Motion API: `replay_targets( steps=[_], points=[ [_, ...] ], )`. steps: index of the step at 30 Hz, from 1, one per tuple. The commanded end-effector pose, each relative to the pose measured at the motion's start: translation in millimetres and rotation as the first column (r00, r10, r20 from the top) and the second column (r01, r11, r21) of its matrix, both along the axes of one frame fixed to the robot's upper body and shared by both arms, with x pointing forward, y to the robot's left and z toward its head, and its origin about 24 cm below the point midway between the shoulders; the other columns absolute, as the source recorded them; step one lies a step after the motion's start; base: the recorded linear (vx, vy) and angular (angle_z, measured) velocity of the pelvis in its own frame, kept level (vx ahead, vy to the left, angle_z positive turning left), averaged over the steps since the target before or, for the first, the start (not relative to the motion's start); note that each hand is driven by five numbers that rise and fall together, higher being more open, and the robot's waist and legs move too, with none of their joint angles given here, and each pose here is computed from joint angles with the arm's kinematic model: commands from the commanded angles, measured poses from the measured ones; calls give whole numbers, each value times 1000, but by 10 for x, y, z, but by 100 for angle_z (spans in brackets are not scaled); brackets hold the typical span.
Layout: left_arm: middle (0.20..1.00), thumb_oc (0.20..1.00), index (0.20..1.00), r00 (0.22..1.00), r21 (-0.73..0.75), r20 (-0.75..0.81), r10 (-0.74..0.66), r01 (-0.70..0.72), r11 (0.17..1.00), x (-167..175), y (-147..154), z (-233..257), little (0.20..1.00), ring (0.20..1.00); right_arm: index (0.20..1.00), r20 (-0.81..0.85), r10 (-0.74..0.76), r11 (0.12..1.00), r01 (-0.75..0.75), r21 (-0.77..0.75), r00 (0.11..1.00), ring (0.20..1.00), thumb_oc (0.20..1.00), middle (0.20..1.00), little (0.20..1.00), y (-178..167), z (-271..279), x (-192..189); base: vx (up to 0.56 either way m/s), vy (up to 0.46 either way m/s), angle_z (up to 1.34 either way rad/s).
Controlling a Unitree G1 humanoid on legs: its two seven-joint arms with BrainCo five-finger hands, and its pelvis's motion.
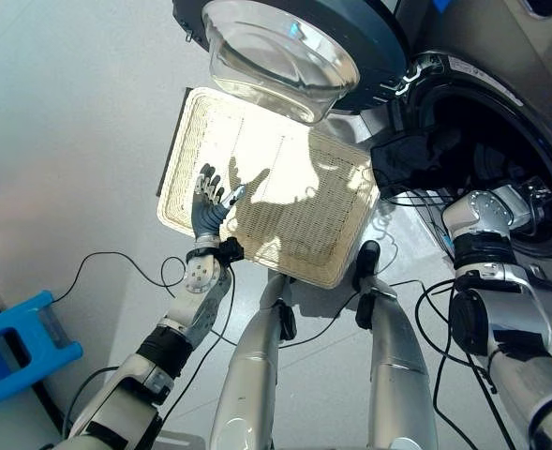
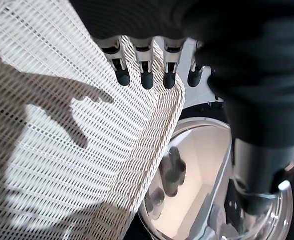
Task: Put the clothes into the washing machine.
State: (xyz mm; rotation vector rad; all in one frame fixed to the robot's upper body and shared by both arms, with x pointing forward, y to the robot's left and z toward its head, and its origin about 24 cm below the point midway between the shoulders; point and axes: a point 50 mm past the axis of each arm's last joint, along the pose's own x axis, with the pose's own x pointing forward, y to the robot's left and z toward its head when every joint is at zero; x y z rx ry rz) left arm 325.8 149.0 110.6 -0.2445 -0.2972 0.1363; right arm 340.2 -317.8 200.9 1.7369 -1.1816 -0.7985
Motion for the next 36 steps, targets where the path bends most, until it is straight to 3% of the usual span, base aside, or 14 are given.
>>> replay_targets(
  steps=[1, 6, 7, 9, 11, 17, 18, 23, 24, 26, 29, 32, 34, 36],
  points=[
    [1000, 1000, 1000, 993, 32, 113, -32, 29, 999, -78, -132, 144, 1000, 1000, 200, 242, -237, 953, 273, -129, 941, 200, 200, 200, 200, -465, 887, -478, 0, 0, 0],
    [1000, 1000, 1000, 992, 32, 120, -33, 30, 999, -63, -148, 151, 1000, 1000, 200, 188, -249, 964, 263, -50, 950, 200, 200, 200, 200, -452, 800, -452, 6, 0, 0],
    [1000, 1000, 1000, 992, 29, 121, -30, 27, 999, -61, -156, 159, 1000, 1000, 1000, 125, -202, 979, 206, -13, 971, 1000, 1000, 1000, 1000, -481, 720, -394, 0, 0, 0],
    [1000, 1000, 1000, 993, 25, 118, -22, 19, 999, -60, -135, 147, 1000, 1000, 1000, 5, -64, 997, 64, 35, 998, 1000, 1000, 1000, 1000, -529, 608, -269, 17, 14, 4],
    [1000, 1000, 1000, 993, 26, 121, -13, 10, 1000, -64, -135, 149, 1000, 1000, 1000, -83, -61, 997, 57, -48, 995, 1000, 1000, 1000, 1000, -605, 613, -261, 1, 6, 4],
    [1000, 1000, 1000, 991, 32, 130, -11, 6, 999, -45, -167, 181, 1000, 1000, 1000, -320, -64, 997, 48, -58, 945, 1000, 1000, 1000, 1000, -599, 693, -285, 1, -5, 0],
    [1000, 1000, 1000, 991, 35, 129, -14, 9, 999, -40, -176, 174, 1000, 1000, 1000, -442, -64, 998, 45, -55, 895, 1000, 1000, 1000, 1000, -605, 692, -280, 0, 0, 0],
    [1000, 1000, 1000, 991, 34, 136, -18, 14, 999, -22, -208, 199, 1000, 1000, 1000, -662, -123, 991, 128, -42, 740, 1000, 1000, 1000, 1000, -578, 779, -314, 0, 0, -2],
    [1000, 1000, 1000, 990, 31, 137, -24, 19, 999, -23, -232, 200, 1000, 1000, 1000, -761, -199, 977, 187, -103, 618, 1000, 1000, 1000, 1000, -558, 854, -330, 0, -1, -4],
    [1000, 1000, 1000, 990, 32, 139, -26, 22, 999, -24, -245, 207, 1000, 1000, 1000, -818, -234, 968, 200, -149, 525, 1000, 1000, 1000, 1000, -522, 910, -314, 0, 0, 0],
    [1000, 1000, 1000, 989, 28, 143, -33, 30, 999, -35, -236, 210, 1000, 1000, 1000, -913, -394, 909, 191, -371, 103, 1000, 1000, 1000, 1000, -543, 1032, -294, 0, 0, 0],
    [1000, 1000, 1000, 988, 27, 151, -36, 32, 999, -45, -206, 212, 1000, 1000, 1000, -899, -437, 893, 97, -439, -37, 1000, 1000, 1000, 1000, -575, 997, -250, 0, 0, 0],
    [1000, 1000, 1000, 987, 29, 153, -38, 34, 999, -45, -188, 214, 1000, 1000, 1000, -895, -439, 896, 39, -442, -77, 1000, 1000, 1000, 1000, -593, 935, -220, 0, 0, 0],
    [1000, 1000, 1000, 987, 31, 158, -40, 35, 999, -29, -158, 228, 1000, 1000, 1000, -858, -474, 880, -72, -469, -200, 1000, 1000, 1000, 1000, -607, 833, -165, 0, 0, 0]
  ],
)
